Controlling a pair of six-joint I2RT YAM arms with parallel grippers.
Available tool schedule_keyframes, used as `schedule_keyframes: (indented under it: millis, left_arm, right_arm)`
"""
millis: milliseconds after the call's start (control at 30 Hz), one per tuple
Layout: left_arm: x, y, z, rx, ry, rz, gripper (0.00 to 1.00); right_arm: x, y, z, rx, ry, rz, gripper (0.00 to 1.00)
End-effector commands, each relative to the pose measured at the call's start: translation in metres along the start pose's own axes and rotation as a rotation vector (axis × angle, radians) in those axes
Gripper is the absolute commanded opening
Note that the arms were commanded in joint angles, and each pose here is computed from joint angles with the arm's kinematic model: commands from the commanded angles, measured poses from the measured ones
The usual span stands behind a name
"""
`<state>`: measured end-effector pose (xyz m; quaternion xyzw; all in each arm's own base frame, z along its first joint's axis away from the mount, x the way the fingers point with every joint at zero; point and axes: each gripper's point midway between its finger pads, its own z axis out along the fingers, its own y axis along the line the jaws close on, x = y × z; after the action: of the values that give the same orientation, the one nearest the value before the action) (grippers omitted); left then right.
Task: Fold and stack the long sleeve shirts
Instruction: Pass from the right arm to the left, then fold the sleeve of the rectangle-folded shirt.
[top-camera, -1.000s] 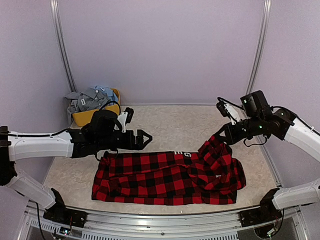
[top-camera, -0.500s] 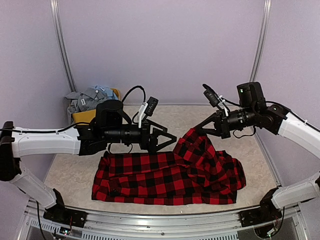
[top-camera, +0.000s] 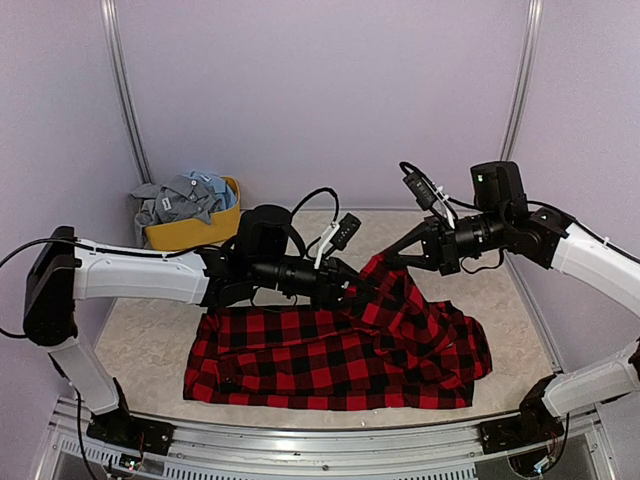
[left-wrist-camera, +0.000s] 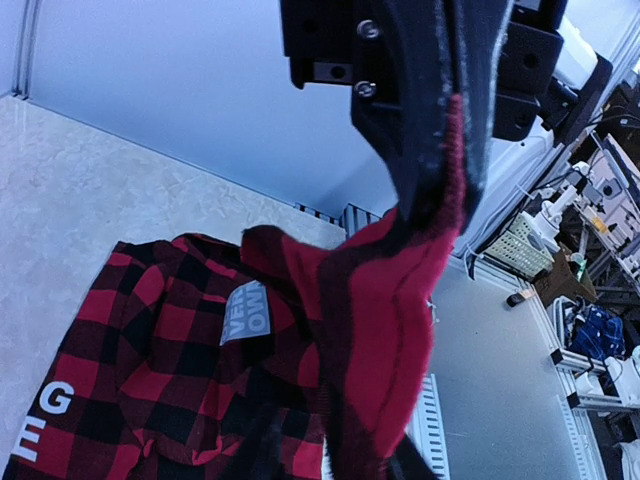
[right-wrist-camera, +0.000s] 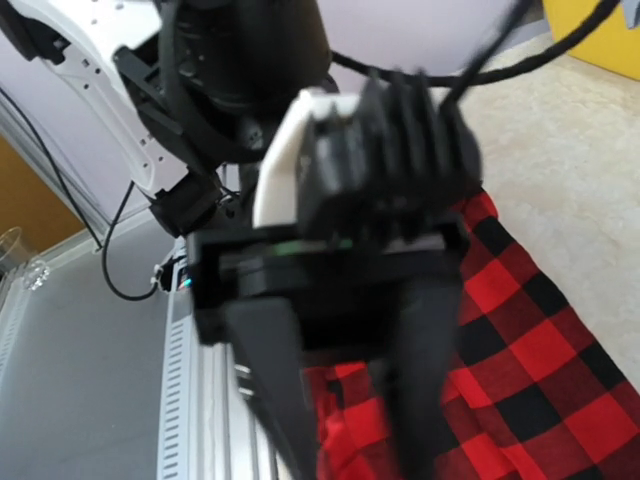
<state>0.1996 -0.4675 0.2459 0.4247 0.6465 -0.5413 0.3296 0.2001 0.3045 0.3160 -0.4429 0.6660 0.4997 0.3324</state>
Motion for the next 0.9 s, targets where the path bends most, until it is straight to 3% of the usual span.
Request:
schedule_keyframes:
  millis: [0,67,200,333,433,533,700,867]
  left_arm:
    - [-0.01,-0.02,0.01,0.119,0.009,0.026,0.12]
    - [-0.012,-0.018,0.009,0.108,0.01,0.024,0.0]
    - [-0.027,-0.025,-0.002,0.057,0.004,0.084,0.0]
    - [-0.037,-0.045,-0.012,0.037,0.037,0.155,0.0]
    - [-0.025,-0.05,-0.01,-0.002,0.115,0.177,0.0]
    - [-0.023,-0.072,-0.005,0.0,0.148,0.22,0.0]
    - [-0.022,-0.124,0.015,0.035,0.196,0.316,0.01]
    - [0.011,-0.147,0.052,0.042,0.324,0.382,0.05]
  right_arm:
    - [0.001,-0.007,0.004,0.035,0.011,0.015,0.0]
    - [0.005,-0.016,0.002,0.091,0.025,0.034,0.0]
    - [0.011,-0.027,-0.004,0.187,0.05,0.068,0.0]
    - [0.014,-0.027,-0.02,0.273,0.051,0.099,0.44]
    - [0.008,-0.025,-0.043,0.365,0.032,0.111,0.61]
    - [-0.006,-0.025,-0.068,0.471,-0.007,0.128,0.7]
    - [-0.001,-0.057,-0.092,0.667,0.029,0.196,0.73]
    - [0.021,-0.094,-0.097,0.788,0.1,0.272,0.73]
